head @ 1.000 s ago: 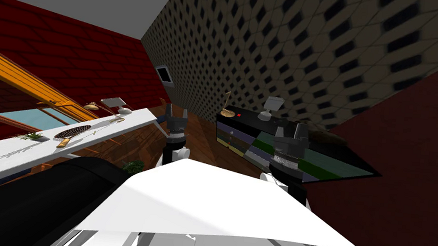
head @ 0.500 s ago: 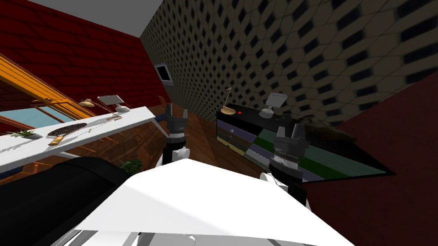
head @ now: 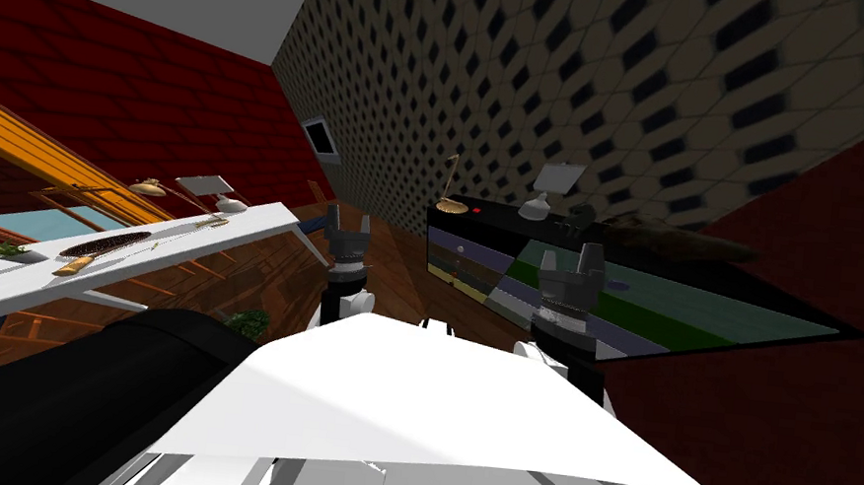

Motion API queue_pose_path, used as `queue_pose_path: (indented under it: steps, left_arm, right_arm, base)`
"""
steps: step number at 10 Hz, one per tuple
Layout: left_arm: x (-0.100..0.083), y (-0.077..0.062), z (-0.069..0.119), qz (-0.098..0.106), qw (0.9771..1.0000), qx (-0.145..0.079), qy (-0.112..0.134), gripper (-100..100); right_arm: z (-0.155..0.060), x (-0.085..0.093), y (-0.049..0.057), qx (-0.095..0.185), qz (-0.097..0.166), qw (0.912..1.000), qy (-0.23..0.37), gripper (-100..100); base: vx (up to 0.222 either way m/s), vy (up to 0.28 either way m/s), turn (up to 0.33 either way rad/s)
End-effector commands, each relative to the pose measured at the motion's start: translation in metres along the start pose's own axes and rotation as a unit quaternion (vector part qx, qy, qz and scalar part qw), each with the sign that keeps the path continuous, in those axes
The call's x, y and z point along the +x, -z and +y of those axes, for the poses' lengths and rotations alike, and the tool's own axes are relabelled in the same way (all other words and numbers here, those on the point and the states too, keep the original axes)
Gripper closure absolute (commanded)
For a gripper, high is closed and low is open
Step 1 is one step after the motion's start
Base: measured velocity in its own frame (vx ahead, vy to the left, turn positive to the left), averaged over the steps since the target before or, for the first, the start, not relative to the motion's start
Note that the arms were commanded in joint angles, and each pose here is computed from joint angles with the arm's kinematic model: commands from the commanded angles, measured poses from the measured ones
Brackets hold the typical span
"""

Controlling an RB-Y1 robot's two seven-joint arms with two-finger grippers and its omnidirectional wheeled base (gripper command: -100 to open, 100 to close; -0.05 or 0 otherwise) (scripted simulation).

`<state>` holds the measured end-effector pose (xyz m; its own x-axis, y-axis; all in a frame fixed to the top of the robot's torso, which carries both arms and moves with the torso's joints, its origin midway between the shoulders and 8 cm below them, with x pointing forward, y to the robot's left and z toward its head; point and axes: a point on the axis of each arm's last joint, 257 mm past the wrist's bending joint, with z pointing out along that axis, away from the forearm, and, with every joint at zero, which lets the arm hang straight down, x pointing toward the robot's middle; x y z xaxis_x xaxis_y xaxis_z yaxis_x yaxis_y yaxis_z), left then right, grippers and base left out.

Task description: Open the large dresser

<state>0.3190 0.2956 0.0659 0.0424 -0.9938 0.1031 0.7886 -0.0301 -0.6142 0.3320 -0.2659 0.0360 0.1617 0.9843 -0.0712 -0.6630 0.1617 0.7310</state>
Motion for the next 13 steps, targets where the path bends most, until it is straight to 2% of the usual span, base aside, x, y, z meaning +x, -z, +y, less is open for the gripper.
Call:
queue_pose_path:
  steps: [1,2,3,5,6,7,8,9,10,11,12,13]
  left_arm:
    - [0.000,0.000,0.000,0.000,1.0000,0.000,0.000,0]
    - [0.000,0.000,0.000,0.000,1.0000,0.000,0.000,0]
    - [0.000,0.000,0.000,0.000,1.0000,0.000,0.000,0]
    - [0.000,0.000,0.000,0.000,1.0000,0.000,0.000,0]
    - [0.000,0.000,0.000,0.000,1.0000,0.000,0.000,0]
    - [0.000,0.000,0.000,0.000,1.0000,0.000,0.000,0]
    - [0.000,0.000,0.000,0.000,1.0000,0.000,0.000,0]
    - [0.000,0.000,0.000,0.000,1.0000,0.000,0.000,0]
    - [0.000,0.000,0.000,0.000,1.0000,0.000,0.000,0]
    - [0.000,0.000,0.000,0.000,1.0000,0.000,0.000,0]
    - [0.000,0.000,0.000,0.000,1.0000,0.000,0.000,0]
    - [0.000,0.000,0.000,0.000,1.0000,0.000,0.000,0]
  right_arm:
    - [-0.023,0.017,0.008,0.035,0.046,0.9975,0.040,-100]
    - [-0.036,0.024,0.014,0.054,0.066,0.9945,0.062,-100]
    - [-0.036,0.024,0.014,0.054,0.066,0.9945,0.062,-100]
    - [-0.068,0.035,0.030,0.100,0.104,0.9836,0.108,-100]
    - [-0.068,0.037,0.030,0.099,0.107,0.9827,0.114,-100]
    - [-0.086,0.041,0.040,0.126,0.127,0.9741,0.139,-100]
    - [-0.086,0.042,0.041,0.125,0.129,0.9731,0.144,-100]
    - [-0.104,0.046,0.053,0.150,0.148,0.9626,0.170,-100]
    - [-0.106,0.046,0.053,0.152,0.151,0.9606,0.177,-100]
    - [-0.126,0.047,0.068,0.181,0.169,0.9475,0.202,-100]
    - [-0.126,0.049,0.068,0.180,0.173,0.9449,0.212,-100]
    - [-0.147,0.049,0.084,0.210,0.191,0.9290,0.238,-100]
  base:
    - [0.012,0.067,0.008]
    - [0.020,0.087,0.012]
    - [0.018,0.065,0.003]
    - [0.033,0.080,0.018]
    - [0.025,0.077,0.003]
    - [0.020,0.073,0.020]
    - [0.022,0.061,0.008]
    - [0.018,0.076,0.023]
    - [0.025,0.058,0.009]
    - [0.051,0.059,0.022]
    - [0.042,0.059,0.015]
    - [0.039,0.089,0.032]
